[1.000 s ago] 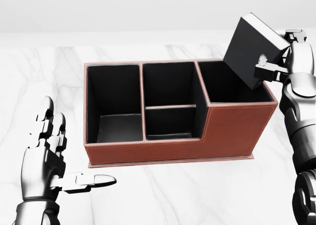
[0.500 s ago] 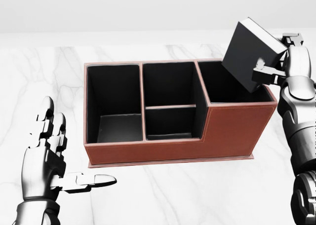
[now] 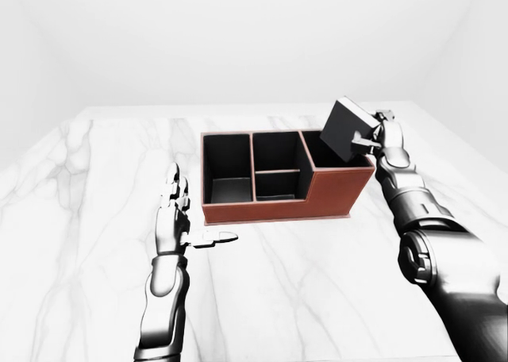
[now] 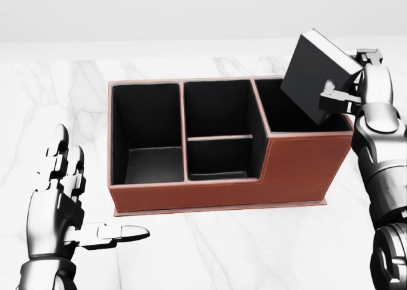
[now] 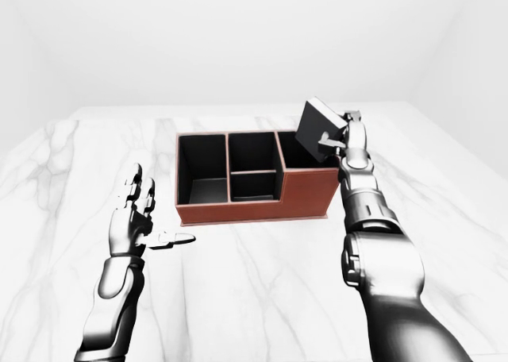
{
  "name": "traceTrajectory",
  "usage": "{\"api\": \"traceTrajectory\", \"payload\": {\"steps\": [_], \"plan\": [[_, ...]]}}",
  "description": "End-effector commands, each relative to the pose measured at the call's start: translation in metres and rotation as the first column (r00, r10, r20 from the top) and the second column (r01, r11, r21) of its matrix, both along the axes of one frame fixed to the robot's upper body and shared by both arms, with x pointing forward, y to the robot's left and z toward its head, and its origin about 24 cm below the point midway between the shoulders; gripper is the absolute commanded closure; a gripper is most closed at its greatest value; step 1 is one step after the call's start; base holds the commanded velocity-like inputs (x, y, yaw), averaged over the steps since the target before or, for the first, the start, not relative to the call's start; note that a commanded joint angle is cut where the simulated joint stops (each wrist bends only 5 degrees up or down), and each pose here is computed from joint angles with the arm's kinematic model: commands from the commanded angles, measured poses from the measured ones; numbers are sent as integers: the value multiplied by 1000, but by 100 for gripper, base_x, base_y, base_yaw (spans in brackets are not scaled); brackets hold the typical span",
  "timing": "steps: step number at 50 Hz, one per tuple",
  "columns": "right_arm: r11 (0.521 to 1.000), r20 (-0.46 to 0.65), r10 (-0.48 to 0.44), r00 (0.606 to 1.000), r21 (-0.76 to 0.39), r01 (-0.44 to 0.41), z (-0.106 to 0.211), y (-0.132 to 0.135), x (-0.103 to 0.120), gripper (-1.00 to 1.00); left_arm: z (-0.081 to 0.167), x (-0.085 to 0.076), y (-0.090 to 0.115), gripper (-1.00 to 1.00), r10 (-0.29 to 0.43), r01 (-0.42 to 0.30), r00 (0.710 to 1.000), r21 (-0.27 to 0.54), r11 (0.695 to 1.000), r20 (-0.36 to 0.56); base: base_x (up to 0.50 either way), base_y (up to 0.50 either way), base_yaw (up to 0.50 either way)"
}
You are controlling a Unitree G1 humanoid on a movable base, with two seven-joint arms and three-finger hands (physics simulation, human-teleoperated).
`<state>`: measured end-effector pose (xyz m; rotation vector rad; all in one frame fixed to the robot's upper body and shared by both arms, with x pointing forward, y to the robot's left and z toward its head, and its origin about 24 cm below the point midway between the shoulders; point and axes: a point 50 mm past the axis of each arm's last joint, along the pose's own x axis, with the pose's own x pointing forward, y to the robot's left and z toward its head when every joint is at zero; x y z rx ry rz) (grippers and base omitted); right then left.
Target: Pick up the book and place it in the right compartment of the caddy.
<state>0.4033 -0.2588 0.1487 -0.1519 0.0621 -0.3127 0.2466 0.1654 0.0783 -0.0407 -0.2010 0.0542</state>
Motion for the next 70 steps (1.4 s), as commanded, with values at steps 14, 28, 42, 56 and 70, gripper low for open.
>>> {"api": "traceTrajectory", "payload": {"steps": [14, 28, 42, 56, 70], "plan": [[995, 54, -28, 998, 100, 22, 6, 0, 1, 100, 0, 1, -1, -100, -17, 17, 1000, -21, 1000, 13, 0, 0, 0], [995, 59, -29, 998, 96, 24, 11, 4, 4, 100, 0, 1, -1, -100, -17, 17, 1000, -20, 1000, 12, 0, 0, 0], [995, 44, -28, 999, 92, 24, 7, 11, 5, 100, 1, 1, -1, -100, -17, 17, 1000, -24, 1000, 13, 0, 0, 0], [996, 25, -35, 999, 88, 33, 1, 12, 4, 100, 1, 0, -1, -100, -16, 16, 1000, -25, 1000, 13, 0, 0, 0], [996, 17, -38, 999, 81, 37, -1, 13, 4, 100, 2, -1, -1, -100, -17, 17, 1000, -25, 1000, 13, 0, 0, 0]]}}
